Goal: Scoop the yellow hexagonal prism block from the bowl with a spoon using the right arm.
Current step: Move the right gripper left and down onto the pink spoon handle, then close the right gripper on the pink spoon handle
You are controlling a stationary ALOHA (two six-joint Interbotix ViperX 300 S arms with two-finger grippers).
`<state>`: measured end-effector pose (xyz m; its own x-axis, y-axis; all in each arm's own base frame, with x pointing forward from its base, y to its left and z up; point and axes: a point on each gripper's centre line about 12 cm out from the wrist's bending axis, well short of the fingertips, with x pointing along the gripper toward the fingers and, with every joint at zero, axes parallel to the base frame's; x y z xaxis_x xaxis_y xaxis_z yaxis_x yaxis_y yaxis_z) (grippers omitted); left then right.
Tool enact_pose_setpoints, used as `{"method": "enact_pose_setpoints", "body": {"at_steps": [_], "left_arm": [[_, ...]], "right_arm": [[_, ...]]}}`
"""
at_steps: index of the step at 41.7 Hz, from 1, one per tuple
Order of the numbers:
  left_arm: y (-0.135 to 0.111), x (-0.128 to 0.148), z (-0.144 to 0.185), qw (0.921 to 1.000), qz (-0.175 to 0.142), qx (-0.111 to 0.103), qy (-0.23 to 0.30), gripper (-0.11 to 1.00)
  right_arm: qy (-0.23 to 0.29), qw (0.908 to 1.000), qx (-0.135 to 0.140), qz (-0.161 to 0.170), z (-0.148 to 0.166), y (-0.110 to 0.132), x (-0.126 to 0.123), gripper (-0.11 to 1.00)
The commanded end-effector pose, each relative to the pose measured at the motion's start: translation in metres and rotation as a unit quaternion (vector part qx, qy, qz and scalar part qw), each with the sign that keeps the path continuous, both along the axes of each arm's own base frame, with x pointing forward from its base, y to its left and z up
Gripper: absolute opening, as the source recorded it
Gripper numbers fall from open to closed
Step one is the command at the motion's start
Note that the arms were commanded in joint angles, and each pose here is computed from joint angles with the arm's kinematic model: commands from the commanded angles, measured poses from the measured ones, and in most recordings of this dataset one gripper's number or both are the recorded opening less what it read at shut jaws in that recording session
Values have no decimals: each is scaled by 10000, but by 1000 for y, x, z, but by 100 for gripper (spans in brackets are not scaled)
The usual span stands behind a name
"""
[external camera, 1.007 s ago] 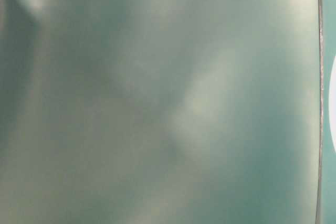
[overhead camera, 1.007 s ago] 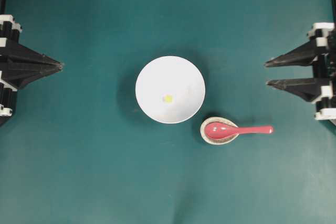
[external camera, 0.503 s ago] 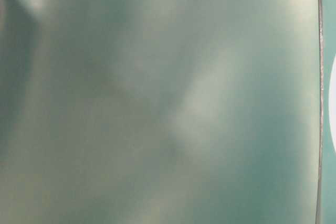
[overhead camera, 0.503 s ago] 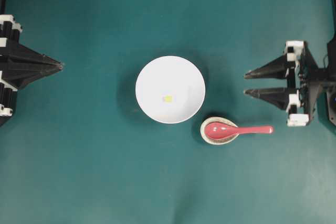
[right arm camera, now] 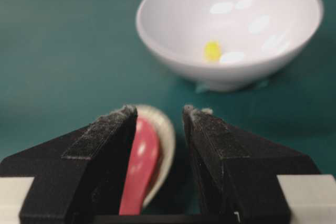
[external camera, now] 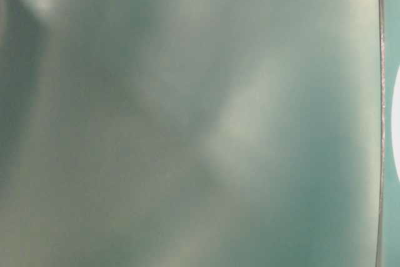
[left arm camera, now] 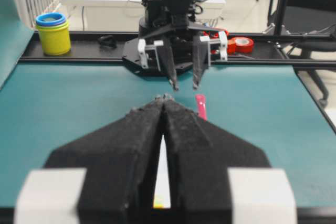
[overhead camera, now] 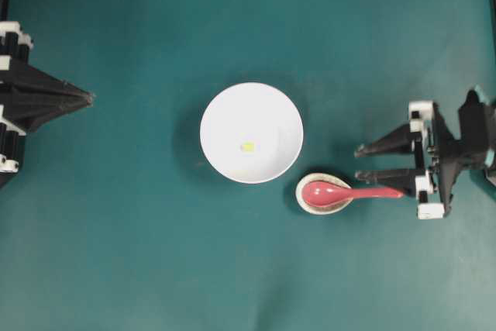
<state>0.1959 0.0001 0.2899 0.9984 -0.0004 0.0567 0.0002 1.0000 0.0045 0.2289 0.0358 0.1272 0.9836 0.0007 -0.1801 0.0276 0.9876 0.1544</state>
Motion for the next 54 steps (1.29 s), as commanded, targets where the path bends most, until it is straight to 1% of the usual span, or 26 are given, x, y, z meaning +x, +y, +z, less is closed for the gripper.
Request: {"method": "enact_pose_setpoints", "body": {"at_steps": [1, 10, 16, 38, 54], "left_arm": [[0, 2, 5, 10000, 4, 15, -54, 0], [0, 2, 5, 10000, 4, 15, -54, 0], [0, 2, 5, 10000, 5, 23, -54, 0], [0, 3, 5, 10000, 6, 15, -46, 0], [0, 2, 4, 10000, 5, 23, -23, 0]], "right_arm": [[-55, 10000, -2, 33, -3, 6, 2, 48], [-47, 9998, -129, 157, -17, 19, 0, 48], [26, 9996, -225, 154, -26, 21, 0, 48], [369, 9982, -385, 274, -44, 25, -4, 48], [633, 9971, -319, 262, -51, 24, -7, 48]]}}
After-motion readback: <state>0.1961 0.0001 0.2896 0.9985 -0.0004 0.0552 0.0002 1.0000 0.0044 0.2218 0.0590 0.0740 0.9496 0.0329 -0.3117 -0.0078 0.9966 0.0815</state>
